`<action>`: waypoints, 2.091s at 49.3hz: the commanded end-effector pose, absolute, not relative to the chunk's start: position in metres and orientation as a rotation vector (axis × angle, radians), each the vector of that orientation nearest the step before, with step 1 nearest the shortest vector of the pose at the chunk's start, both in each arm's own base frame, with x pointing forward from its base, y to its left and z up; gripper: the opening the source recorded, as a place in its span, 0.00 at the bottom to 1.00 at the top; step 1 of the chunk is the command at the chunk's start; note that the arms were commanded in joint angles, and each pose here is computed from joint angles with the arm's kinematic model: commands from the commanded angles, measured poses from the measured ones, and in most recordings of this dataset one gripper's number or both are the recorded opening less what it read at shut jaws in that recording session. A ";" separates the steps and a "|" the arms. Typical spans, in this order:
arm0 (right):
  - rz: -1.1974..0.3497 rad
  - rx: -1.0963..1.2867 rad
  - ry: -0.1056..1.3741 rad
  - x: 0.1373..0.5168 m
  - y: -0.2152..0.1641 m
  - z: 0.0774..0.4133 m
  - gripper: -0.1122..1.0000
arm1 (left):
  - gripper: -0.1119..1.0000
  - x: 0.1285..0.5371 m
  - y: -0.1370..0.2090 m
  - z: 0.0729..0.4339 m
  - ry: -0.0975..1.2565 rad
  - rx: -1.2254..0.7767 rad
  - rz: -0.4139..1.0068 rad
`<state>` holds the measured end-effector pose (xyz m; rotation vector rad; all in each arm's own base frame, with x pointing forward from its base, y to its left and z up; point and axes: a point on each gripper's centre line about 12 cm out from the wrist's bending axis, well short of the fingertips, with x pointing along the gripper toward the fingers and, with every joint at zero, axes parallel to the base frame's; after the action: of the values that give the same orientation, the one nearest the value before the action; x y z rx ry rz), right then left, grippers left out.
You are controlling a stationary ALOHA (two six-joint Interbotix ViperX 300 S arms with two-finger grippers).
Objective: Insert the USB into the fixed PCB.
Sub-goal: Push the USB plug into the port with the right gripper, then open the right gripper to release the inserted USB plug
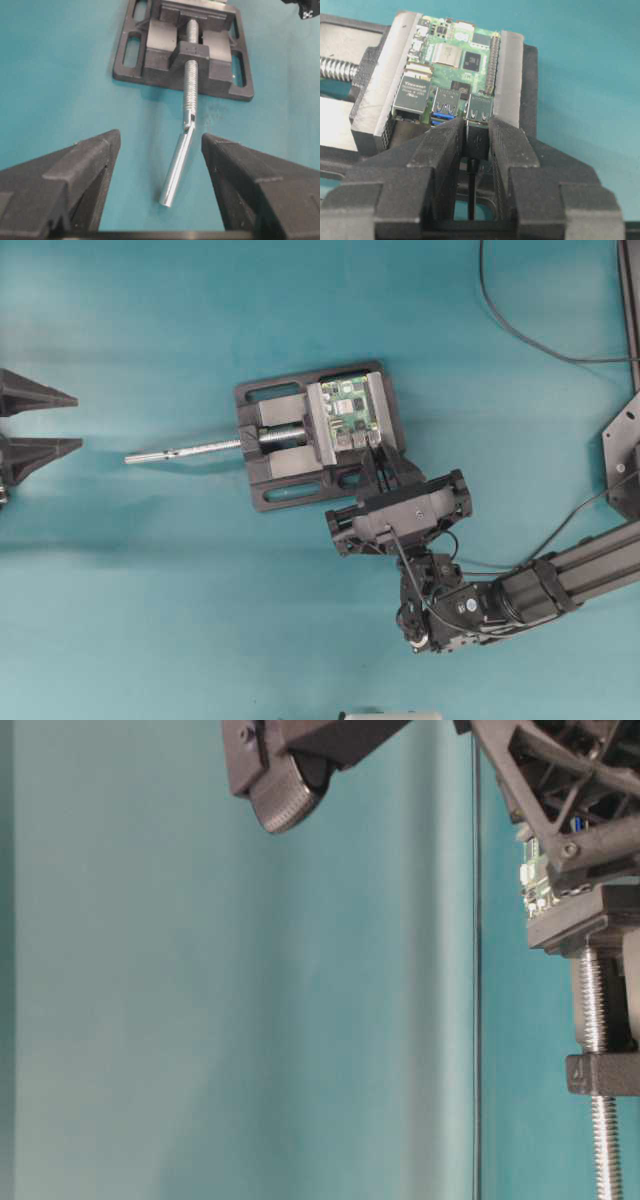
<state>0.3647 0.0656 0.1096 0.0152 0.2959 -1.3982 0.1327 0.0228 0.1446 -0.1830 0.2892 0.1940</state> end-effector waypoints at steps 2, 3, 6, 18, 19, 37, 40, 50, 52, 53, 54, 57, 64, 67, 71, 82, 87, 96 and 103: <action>-1.418 0.070 0.282 0.370 0.055 0.122 0.29 | 0.80 0.135 0.023 0.149 0.279 -0.189 0.196; -1.414 0.076 0.284 0.371 0.055 0.121 0.29 | 0.80 0.135 0.023 0.148 0.281 -0.189 0.196; -1.404 0.088 0.296 0.373 0.053 0.120 0.29 | 0.80 0.135 0.023 0.148 0.281 -0.189 0.196; -1.398 0.106 0.313 0.374 0.052 0.117 0.29 | 0.80 0.135 0.023 0.149 0.279 -0.189 0.196; -1.398 0.106 0.313 0.374 0.052 0.117 0.29 | 0.80 0.135 0.024 0.148 0.281 -0.189 0.198; -1.417 0.117 0.316 0.373 0.053 0.118 0.29 | 0.80 0.135 0.024 0.148 0.281 -0.189 0.198; -1.416 0.118 0.316 0.374 0.053 0.118 0.30 | 0.80 0.135 0.024 0.149 0.281 -0.189 0.198; -1.417 0.123 0.312 0.375 0.054 0.120 0.44 | 0.80 0.135 0.023 0.149 0.279 -0.189 0.196; -1.417 0.124 0.311 0.376 0.054 0.121 0.44 | 0.80 0.135 0.023 0.149 0.279 -0.189 0.196; -1.417 0.124 0.311 0.376 0.054 0.121 0.44 | 0.80 0.135 0.023 0.149 0.281 -0.189 0.196; -1.416 0.123 0.311 0.376 0.055 0.121 0.44 | 0.80 0.135 0.023 0.149 0.281 -0.189 0.196; -1.417 0.125 0.307 0.377 0.056 0.123 0.44 | 0.80 0.135 0.024 0.149 0.279 -0.189 0.198; -1.425 0.131 0.319 0.377 0.063 0.126 0.44 | 0.80 0.135 0.023 0.148 0.281 -0.189 0.196; -1.428 0.133 0.333 0.378 0.066 0.127 0.45 | 0.80 0.135 0.023 0.149 0.281 -0.189 0.196; -1.428 0.132 0.343 0.378 0.072 0.129 0.45 | 0.80 0.135 0.023 0.148 0.281 -0.189 0.196; -1.425 0.141 0.343 0.379 0.079 0.133 0.45 | 0.80 0.135 0.023 0.149 0.281 -0.189 0.196; -1.423 0.146 0.340 0.380 0.081 0.136 0.45 | 0.80 0.135 0.023 0.148 0.282 -0.189 0.196; -1.407 0.147 0.380 0.378 0.084 0.147 0.45 | 0.80 0.135 0.023 0.148 0.282 -0.189 0.196; -1.386 0.128 0.418 0.369 0.079 0.161 0.45 | 0.80 0.135 0.023 0.149 0.281 -0.189 0.196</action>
<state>0.3729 0.0813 0.1359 0.0760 0.4320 -1.4002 0.1327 0.0228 0.1448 -0.1829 0.2877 0.1939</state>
